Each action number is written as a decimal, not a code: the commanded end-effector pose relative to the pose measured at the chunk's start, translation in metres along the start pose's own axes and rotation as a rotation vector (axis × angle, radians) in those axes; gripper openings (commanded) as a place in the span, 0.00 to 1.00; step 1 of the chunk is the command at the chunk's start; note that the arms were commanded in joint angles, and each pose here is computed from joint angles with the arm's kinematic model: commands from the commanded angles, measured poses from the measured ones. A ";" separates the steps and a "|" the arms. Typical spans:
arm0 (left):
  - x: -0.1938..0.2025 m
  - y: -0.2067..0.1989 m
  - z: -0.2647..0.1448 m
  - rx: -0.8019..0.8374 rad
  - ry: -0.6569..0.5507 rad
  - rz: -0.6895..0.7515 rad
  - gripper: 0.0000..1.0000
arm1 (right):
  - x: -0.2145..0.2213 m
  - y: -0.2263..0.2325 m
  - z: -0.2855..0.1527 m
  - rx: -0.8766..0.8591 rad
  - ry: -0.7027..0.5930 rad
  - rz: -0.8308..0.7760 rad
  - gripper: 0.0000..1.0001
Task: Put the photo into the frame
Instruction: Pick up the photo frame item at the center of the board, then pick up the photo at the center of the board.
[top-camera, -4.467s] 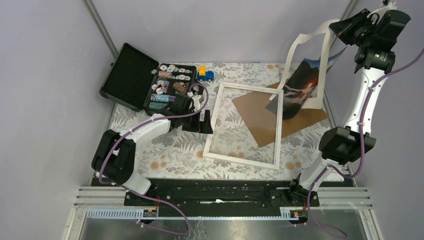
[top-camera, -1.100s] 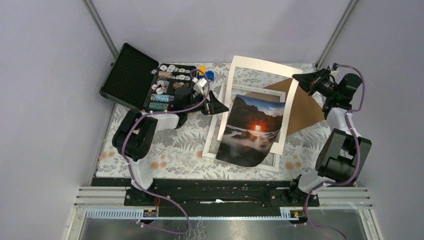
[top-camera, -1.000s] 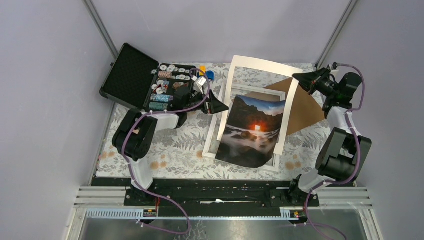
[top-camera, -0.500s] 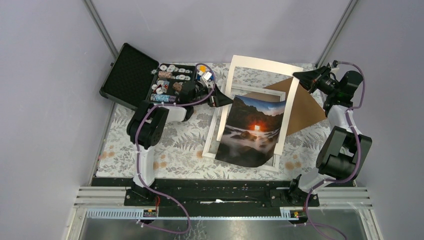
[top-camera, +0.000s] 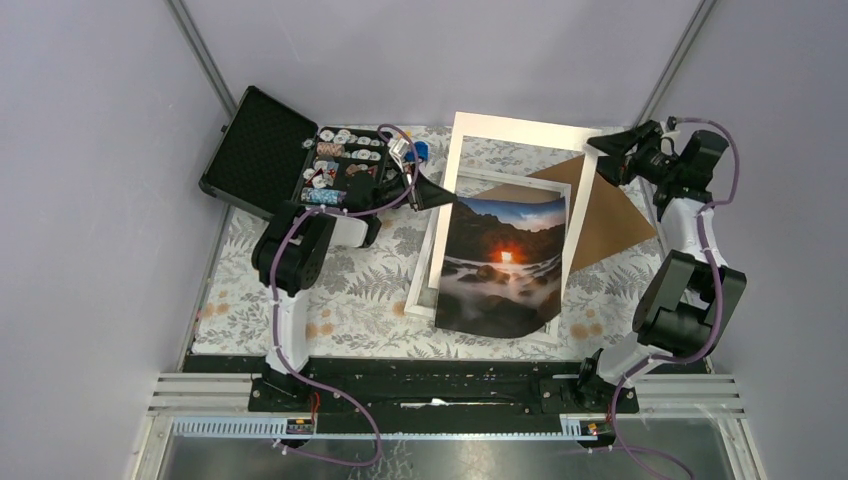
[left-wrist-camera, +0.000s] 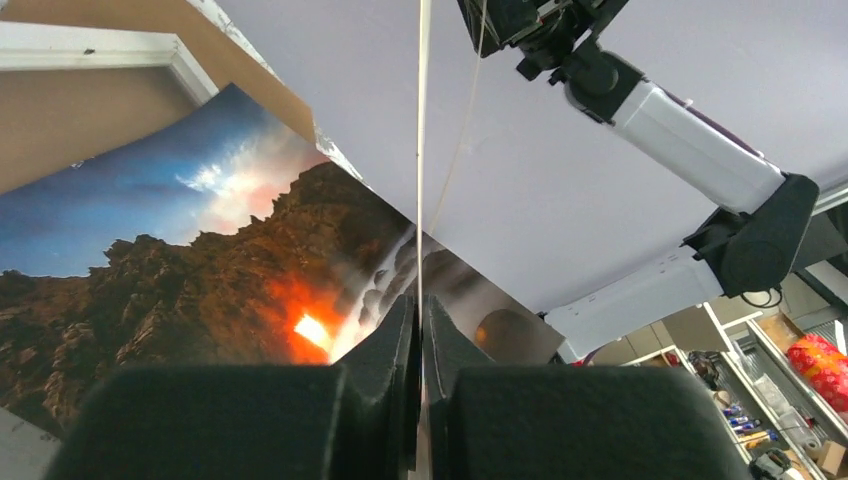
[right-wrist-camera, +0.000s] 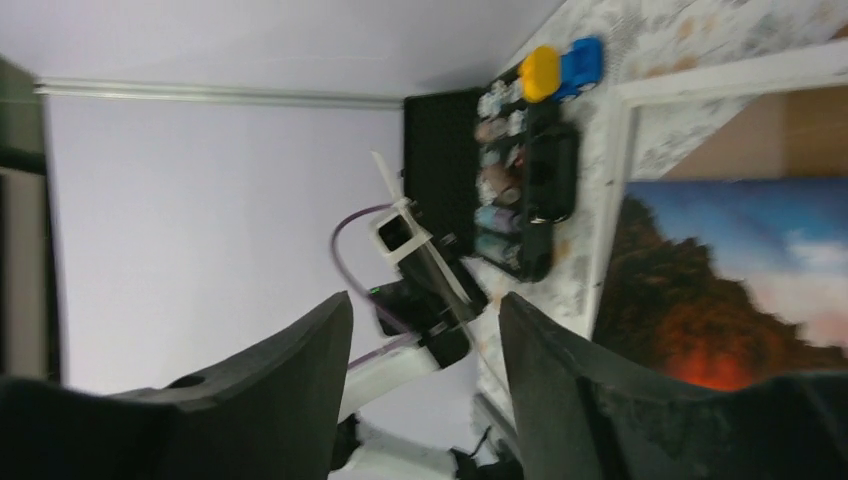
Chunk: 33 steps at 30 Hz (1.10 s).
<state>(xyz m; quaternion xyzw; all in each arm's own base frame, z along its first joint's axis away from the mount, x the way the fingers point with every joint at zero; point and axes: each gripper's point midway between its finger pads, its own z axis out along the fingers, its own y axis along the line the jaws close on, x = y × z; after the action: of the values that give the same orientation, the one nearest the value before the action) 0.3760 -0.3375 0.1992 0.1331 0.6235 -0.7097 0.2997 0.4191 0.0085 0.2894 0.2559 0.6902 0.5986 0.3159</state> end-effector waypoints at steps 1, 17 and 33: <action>-0.018 -0.035 -0.001 -0.020 -0.002 0.049 0.02 | -0.011 -0.021 -0.009 0.237 -0.053 -0.157 0.70; -0.041 -0.051 -0.049 -0.266 -0.022 -0.091 0.00 | 0.025 -0.082 -0.019 0.598 -0.068 -0.300 0.95; -0.055 -0.059 -0.060 -0.386 -0.072 -0.016 0.00 | 0.225 -0.136 -0.049 0.754 0.417 -0.253 0.79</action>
<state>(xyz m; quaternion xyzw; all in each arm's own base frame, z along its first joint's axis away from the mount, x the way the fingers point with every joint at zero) 0.3672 -0.2644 0.2389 0.0262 0.7561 -0.5830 0.2962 0.2842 0.1024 0.1561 0.1669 0.9124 0.3142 0.2023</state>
